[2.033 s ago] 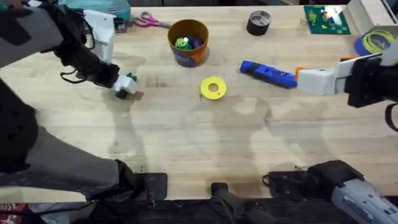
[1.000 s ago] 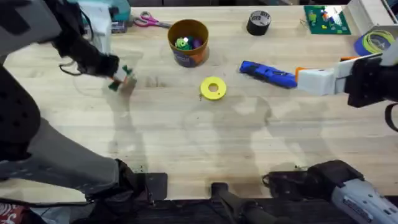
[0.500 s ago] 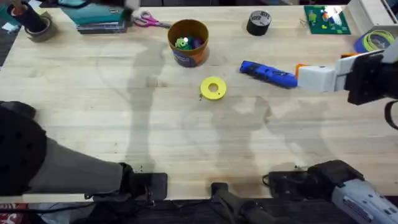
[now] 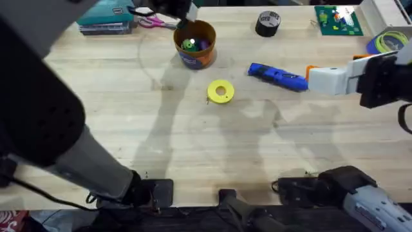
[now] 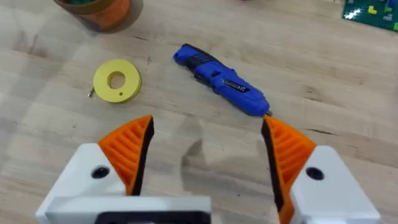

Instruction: Pick up the gripper from the table and insert it into the empty holder that is missing its gripper. Then pick up a screw, insert it into the mounting hole, and use the screwdriver to tighten it. Finally, clean up the table by picking up the vegetable and placing it into the bucket.

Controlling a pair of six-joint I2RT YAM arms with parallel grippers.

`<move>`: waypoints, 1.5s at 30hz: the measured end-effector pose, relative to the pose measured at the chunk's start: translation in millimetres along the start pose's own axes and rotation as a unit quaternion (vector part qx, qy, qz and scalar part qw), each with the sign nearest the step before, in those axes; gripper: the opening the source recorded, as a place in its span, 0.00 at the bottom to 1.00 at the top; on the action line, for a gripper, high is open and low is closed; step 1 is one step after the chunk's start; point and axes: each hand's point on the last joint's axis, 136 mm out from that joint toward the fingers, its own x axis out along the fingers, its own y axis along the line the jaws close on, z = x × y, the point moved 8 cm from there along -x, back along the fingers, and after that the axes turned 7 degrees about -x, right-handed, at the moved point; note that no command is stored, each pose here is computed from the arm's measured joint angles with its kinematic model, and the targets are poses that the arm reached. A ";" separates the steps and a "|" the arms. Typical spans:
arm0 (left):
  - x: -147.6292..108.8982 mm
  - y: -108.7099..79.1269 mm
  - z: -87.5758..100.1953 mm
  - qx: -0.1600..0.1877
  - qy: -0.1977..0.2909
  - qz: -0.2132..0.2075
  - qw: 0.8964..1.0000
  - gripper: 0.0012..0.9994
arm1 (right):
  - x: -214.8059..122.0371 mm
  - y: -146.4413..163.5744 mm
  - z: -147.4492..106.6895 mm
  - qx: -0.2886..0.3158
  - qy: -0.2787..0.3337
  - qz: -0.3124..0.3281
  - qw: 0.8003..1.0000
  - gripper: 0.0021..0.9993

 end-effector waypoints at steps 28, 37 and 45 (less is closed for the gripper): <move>-17.7 -12.3 -9.7 -0.001 0.027 -0.002 1.000 0.99 | 0.1 -0.2 0.5 0.000 -0.001 -0.001 1.000 1.00; -135.1 -31.0 -33.6 -0.012 0.019 0.037 0.999 0.99 | 0.1 -0.2 0.5 0.000 -0.001 -0.001 1.000 1.00; -211.1 -41.1 -84.8 -0.052 0.035 0.081 0.995 0.99 | 0.1 -0.2 0.3 0.000 -0.001 -0.001 1.000 1.00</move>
